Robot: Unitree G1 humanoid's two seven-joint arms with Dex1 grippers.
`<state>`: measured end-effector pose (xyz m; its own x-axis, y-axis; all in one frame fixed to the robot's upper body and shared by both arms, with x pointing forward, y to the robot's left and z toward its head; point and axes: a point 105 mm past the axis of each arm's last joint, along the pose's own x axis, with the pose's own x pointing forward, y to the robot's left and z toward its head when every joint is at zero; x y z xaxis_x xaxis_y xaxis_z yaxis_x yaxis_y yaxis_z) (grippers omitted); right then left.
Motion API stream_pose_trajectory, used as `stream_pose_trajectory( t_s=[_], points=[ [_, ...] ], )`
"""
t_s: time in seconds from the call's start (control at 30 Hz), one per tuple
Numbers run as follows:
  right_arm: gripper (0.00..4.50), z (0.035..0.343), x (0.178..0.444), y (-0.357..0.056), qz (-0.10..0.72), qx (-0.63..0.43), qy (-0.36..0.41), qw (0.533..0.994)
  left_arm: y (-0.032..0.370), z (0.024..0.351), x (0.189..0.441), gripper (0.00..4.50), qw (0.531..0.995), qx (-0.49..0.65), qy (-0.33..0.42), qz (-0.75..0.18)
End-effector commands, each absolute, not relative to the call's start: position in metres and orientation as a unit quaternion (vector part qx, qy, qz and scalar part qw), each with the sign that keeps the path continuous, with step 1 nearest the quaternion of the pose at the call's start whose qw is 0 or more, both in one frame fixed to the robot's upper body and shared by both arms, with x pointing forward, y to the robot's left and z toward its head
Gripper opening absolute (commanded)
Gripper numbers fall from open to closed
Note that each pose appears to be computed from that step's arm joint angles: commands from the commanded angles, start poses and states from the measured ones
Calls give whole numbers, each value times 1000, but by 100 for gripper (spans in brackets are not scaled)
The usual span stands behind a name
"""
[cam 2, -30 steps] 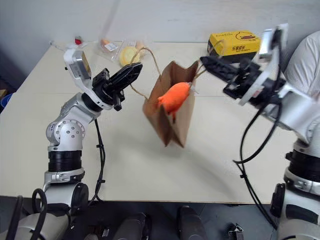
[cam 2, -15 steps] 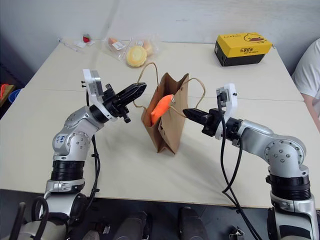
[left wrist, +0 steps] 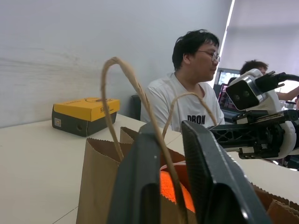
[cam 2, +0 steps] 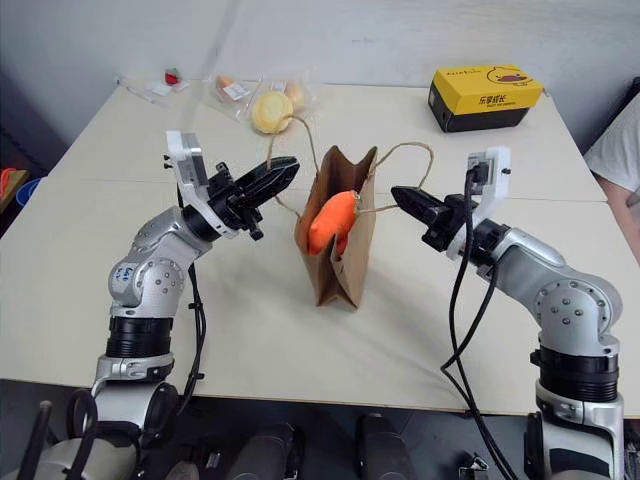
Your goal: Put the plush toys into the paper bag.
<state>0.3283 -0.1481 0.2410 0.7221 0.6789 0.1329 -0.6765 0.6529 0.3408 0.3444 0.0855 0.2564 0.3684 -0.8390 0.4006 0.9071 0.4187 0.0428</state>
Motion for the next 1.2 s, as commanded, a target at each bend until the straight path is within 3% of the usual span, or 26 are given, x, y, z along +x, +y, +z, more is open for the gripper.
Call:
stream_pose_trajectory(
  t_s=[0.03, 0.27, 0.3, 0.5, 0.7, 0.8, 0.9, 1.13, 1.17, 1.2],
  points=[
    [163, 261, 318, -150, 393, 188, -48, 899, 82, 272, 338, 220, 806, -93, -209, -546],
    [402, 270, 307, -156, 415, 174, -71, 890, 88, 270, 338, 437, 813, -85, -206, -538],
    [438, 270, 304, -157, 421, 165, -67, 889, 90, 269, 337, 450, 815, -81, -207, -535],
    [445, 276, 276, -161, 479, 119, -77, 866, 104, 262, 332, 450, 824, -55, -195, -529],
    [445, 244, 262, -172, 486, 76, -23, 870, 120, 246, 317, 450, 826, -44, -159, -540],
    [386, 204, 267, -183, 456, 4, 23, 890, 136, 231, 307, 450, 843, -40, -134, -520],
    [283, 165, 276, -181, 443, -135, 35, 886, 132, 216, 294, 450, 845, -23, -104, -524],
    [28, 139, 304, -151, 415, -153, -27, 897, 114, 191, 285, 450, 846, 16, -73, -528],
    [1, 137, 305, -144, 419, -156, -30, 894, 111, 190, 284, 450, 847, 18, -75, -527],
    [1, 137, 305, -138, 423, -154, -33, 892, 107, 190, 283, 450, 848, 16, -78, -525]
  ],
)
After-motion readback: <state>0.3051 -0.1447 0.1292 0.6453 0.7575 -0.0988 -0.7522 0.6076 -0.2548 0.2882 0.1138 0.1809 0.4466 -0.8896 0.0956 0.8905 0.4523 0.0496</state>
